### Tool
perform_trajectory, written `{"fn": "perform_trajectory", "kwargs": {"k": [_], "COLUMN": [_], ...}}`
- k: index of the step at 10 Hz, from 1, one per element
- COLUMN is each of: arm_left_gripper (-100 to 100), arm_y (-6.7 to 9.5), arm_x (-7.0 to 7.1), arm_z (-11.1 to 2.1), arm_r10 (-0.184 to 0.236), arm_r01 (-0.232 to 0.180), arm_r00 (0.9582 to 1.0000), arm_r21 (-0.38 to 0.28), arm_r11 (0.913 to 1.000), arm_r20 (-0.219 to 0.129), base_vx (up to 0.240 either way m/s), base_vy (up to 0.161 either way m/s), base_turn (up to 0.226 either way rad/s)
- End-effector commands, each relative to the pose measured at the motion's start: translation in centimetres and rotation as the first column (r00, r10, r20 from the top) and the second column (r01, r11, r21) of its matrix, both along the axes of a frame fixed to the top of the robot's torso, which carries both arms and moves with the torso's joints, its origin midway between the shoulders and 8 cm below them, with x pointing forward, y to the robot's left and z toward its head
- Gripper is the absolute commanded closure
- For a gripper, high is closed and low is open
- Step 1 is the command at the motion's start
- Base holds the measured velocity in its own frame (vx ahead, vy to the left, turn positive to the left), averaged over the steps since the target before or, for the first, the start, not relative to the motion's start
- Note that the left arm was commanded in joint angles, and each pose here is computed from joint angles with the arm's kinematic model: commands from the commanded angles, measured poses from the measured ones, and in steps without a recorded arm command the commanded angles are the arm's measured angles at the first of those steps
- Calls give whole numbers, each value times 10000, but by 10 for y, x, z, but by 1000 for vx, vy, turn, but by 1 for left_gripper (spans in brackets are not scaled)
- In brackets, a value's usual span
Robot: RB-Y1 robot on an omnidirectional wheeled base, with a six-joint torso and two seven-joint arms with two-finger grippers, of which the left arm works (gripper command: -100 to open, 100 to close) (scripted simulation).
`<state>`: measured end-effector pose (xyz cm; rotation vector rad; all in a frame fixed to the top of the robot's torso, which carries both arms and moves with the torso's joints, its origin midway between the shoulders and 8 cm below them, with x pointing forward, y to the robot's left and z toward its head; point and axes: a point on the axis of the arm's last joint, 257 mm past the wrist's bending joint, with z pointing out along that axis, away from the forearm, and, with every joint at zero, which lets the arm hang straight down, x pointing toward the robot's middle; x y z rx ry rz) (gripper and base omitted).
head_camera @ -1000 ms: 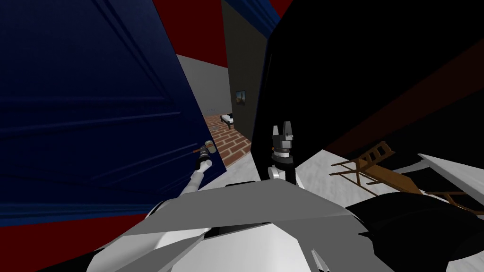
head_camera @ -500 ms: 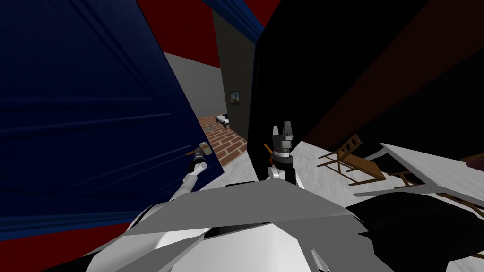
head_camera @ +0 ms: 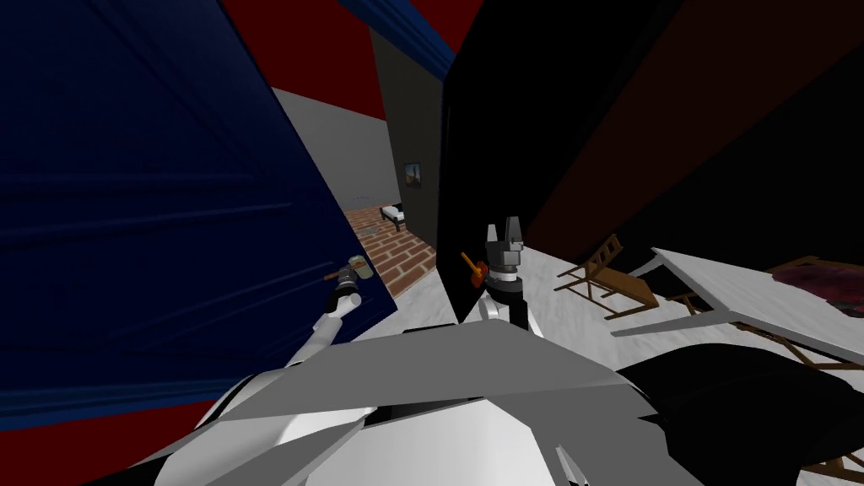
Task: Pull the door open
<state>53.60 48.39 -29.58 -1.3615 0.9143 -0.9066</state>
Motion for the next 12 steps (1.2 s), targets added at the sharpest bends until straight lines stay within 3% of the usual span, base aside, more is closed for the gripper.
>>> {"fn": "perform_trajectory", "kwargs": {"k": [1, 5, 7, 12], "arm_left_gripper": [100, 100, 100, 100], "arm_y": [0, 31, 26, 13], "arm_x": [0, -14, -12, -12], "arm_z": [-1, 3, 1, 3], "arm_r10": [-131, -53, -169, -739], "arm_r01": [131, 53, 168, 739], "arm_r00": [9999, 10000, 9999, 9973], "arm_r21": [-101, -106, -117, -99], "arm_r11": [9999, 9999, 9998, 9972], "arm_r20": [3, -14, -34, -10], "base_vx": [-79, -121, -110, -238], "base_vy": [-81, -63, -11, 39], "base_turn": [-32, 6, -45, -140]}}
